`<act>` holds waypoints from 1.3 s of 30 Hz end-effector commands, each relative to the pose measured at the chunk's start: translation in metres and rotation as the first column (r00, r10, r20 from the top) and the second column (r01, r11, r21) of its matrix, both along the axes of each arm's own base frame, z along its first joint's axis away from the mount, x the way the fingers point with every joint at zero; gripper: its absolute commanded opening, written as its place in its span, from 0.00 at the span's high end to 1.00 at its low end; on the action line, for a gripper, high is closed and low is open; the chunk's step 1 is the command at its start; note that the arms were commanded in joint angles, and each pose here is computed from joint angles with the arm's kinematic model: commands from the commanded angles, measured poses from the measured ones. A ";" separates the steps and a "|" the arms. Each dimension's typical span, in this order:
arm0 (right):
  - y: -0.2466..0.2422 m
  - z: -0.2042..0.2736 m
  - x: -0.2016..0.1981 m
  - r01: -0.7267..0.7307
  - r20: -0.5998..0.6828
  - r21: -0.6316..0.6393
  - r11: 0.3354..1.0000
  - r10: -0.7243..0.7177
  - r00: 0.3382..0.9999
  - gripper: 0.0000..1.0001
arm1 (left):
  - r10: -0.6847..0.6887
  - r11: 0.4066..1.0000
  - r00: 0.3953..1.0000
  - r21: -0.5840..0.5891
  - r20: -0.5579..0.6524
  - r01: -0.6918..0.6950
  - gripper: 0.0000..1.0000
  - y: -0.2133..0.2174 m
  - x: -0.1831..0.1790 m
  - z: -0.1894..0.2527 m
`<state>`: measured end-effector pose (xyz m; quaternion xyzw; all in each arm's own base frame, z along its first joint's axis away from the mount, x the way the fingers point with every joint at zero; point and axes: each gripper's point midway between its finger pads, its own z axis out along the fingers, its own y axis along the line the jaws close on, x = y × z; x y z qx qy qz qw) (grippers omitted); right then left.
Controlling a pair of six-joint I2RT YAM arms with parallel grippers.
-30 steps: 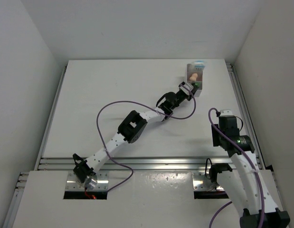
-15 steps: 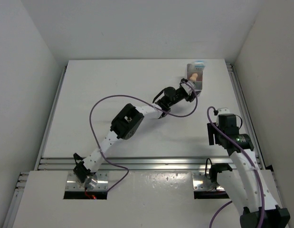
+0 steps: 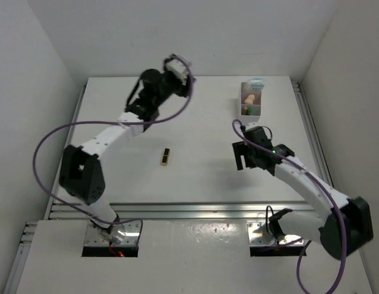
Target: Organize the makeup
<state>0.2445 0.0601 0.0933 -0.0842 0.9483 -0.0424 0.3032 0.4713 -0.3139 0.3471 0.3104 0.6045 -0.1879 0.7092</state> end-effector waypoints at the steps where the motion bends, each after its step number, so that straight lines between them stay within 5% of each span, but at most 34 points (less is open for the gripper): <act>1: 0.073 0.021 0.054 -0.055 0.148 0.142 0.988 0.033 0.988 0.19 | 0.391 0.917 0.901 0.166 -0.186 -0.364 0.35 0.138 0.005 -0.045; 3: 0.130 0.051 0.081 -0.107 0.212 0.260 0.960 0.051 0.976 0.19 | 0.477 0.876 0.864 0.166 -0.158 -0.453 0.35 0.185 -0.018 -0.022; 8: 0.223 0.058 0.117 -0.125 0.185 0.295 0.947 0.071 0.980 0.19 | 0.725 0.686 0.674 0.239 -0.141 -0.687 0.32 0.282 -0.065 -0.044; 11: 0.268 0.022 0.125 -0.110 0.100 0.254 0.961 0.087 0.991 0.19 | 0.811 0.584 0.568 0.227 -0.140 -0.779 0.27 0.310 -0.088 -0.061; 14: 0.312 0.020 0.121 -0.128 0.088 0.343 0.931 0.104 0.991 0.19 | 0.890 0.449 0.425 0.167 -0.165 -0.878 0.21 0.338 -0.102 -0.073; 16: 0.331 0.010 0.116 -0.111 0.078 0.381 0.918 0.088 0.993 0.20 | 0.908 0.407 0.385 0.131 -0.165 -0.904 0.20 0.346 -0.109 -0.076; 29: 0.349 -0.062 0.124 -0.022 0.030 0.187 0.982 0.016 0.999 0.28 | 0.873 0.476 0.461 0.074 -0.163 -0.876 0.19 0.327 -0.122 -0.089; 35: 0.353 -0.080 0.119 -0.050 -0.010 0.139 0.989 0.052 0.999 0.38 | 0.862 0.492 0.478 0.058 -0.168 -0.869 0.19 0.324 -0.124 -0.091; 39: 0.347 -0.092 0.113 -0.035 -0.045 0.121 0.992 0.041 0.998 0.57 | 0.863 0.492 0.476 0.067 -0.171 -0.868 0.19 0.324 -0.125 -0.095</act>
